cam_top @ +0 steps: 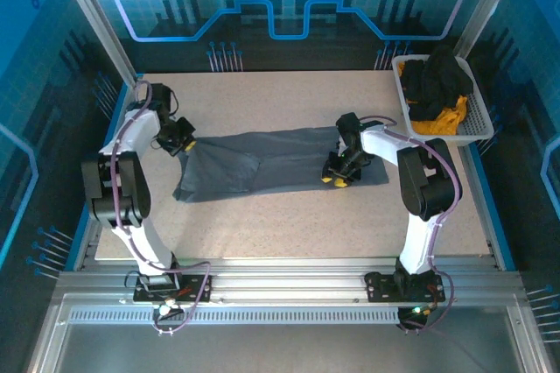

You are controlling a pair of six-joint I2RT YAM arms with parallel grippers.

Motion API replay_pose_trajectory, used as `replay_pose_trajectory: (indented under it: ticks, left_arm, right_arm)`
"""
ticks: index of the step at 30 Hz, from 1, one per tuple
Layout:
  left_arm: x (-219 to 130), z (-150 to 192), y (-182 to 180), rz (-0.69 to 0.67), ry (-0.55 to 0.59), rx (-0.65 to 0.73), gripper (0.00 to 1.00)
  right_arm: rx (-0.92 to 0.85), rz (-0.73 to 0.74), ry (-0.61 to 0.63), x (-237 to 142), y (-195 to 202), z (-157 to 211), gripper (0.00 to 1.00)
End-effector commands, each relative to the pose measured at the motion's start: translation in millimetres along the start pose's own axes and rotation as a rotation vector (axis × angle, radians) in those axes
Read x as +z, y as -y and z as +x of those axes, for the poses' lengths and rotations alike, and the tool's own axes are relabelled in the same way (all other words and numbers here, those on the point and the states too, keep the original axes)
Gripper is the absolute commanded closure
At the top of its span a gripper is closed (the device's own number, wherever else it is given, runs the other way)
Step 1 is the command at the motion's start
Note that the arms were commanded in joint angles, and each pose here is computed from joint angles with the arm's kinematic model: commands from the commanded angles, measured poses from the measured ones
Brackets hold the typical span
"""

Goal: Fold and stack the t-shirts

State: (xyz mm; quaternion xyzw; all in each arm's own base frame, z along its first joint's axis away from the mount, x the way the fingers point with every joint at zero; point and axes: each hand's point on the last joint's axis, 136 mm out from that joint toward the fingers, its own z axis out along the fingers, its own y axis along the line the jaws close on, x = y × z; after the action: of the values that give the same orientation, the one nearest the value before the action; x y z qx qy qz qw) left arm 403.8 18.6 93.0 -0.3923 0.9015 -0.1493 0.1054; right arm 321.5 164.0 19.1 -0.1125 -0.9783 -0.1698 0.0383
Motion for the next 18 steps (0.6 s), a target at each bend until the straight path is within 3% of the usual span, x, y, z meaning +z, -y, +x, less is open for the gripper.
replay_pose_trajectory:
  ticks: [1,11,15,18]
  left_arm:
    - [9.6,-6.1,-16.4,-0.079,-0.022,0.009,1.0]
    - [43.8,-36.7,-33.5,-0.198,0.02,0.065,0.99]
    - [31.4,-40.2,-32.4,-0.207,0.065,0.076,0.65]
    - [11.2,-30.9,-41.9,-0.267,0.114,0.055,0.53]
  right_arm:
    - [0.02,0.072,-0.041,7.7,19.9,9.9,0.62]
    - [-0.07,0.014,0.101,-29.3,-4.6,-2.1,0.62]
    - [-0.116,0.0,0.183,-55.8,-10.7,-14.6,0.61]
    - [-0.109,0.001,0.212,-68.5,-2.9,-27.8,0.61]
